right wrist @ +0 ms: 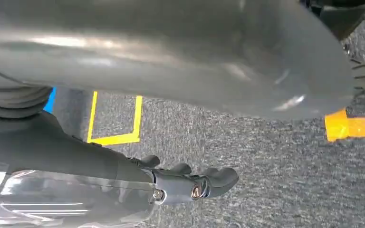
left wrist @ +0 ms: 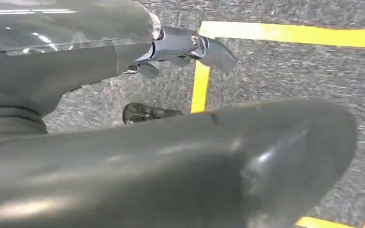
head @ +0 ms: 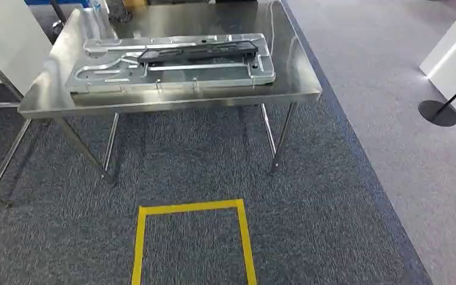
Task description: Take the parts from the cabinet and place them on the table.
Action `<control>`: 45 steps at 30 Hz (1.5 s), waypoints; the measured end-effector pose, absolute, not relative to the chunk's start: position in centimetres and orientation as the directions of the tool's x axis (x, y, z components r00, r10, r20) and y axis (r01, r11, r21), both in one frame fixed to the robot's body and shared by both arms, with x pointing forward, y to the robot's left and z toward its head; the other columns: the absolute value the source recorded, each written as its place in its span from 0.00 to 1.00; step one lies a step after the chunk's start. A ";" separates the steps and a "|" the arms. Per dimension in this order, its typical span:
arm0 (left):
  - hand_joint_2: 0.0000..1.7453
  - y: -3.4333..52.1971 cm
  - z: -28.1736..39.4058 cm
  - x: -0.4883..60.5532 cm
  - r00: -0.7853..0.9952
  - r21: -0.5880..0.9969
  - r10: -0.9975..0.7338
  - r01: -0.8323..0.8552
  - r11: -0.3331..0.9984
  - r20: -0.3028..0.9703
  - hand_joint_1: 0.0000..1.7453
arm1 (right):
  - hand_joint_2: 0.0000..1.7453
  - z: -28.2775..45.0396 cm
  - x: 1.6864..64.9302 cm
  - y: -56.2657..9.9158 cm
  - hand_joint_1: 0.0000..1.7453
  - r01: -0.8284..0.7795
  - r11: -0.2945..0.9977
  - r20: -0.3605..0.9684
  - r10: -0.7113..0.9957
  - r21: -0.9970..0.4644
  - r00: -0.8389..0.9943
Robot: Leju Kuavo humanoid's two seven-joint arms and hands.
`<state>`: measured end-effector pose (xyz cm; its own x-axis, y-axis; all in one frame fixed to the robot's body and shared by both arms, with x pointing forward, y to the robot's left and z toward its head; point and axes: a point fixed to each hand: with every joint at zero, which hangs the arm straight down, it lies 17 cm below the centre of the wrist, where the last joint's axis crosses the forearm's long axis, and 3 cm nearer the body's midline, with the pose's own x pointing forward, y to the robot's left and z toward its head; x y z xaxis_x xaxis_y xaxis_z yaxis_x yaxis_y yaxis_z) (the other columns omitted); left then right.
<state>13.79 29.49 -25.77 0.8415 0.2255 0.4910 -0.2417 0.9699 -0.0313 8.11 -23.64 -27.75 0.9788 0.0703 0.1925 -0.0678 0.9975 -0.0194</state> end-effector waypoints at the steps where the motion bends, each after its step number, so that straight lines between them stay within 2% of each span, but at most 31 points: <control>1: 0.00 29.6 -25.8 13.6 0.843 -0.024 0.226 -0.246 0.969 0.488 0.00 | 0.00 -27.8 8.1 -23.7 0.00 -0.069 0.997 0.191 0.072 -0.021 0.979; 24: 0.00 29.8 -25.9 13.2 0.838 -0.015 0.240 -0.267 0.964 0.490 0.00 | 0.00 -27.7 8.5 -24.0 0.00 -0.087 0.996 0.214 0.090 -0.027 0.973; 29: 0.00 30.0 -25.9 13.2 0.840 -0.010 0.238 -0.268 0.963 0.487 0.00 | 0.00 -27.4 9.3 -23.5 0.00 -0.064 0.998 0.260 0.062 -0.002 0.964; 37: 0.00 30.0 -26.0 13.1 0.845 -0.007 0.237 -0.266 0.964 0.479 0.00 | 0.00 -27.4 9.4 -23.4 0.00 -0.036 0.999 0.260 0.033 0.009 0.965; 38: 0.00 30.1 -26.0 13.1 0.846 -0.006 0.236 -0.265 0.964 0.478 0.00 | 1.00 -27.4 9.3 -23.4 0.00 -0.034 0.999 0.255 0.030 0.011 0.967; 45: 0.00 30.2 -26.1 13.2 0.849 -0.005 0.238 -0.267 0.964 0.472 0.00 | 1.00 -27.6 8.7 -23.9 0.00 -0.001 1.000 0.211 0.001 -0.001 0.977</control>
<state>13.17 30.18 -26.06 0.8488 0.2377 0.4723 -0.2672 0.9636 -0.0048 8.71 -23.91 -27.64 0.9774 0.0011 0.2114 -0.0008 1.0000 -0.0013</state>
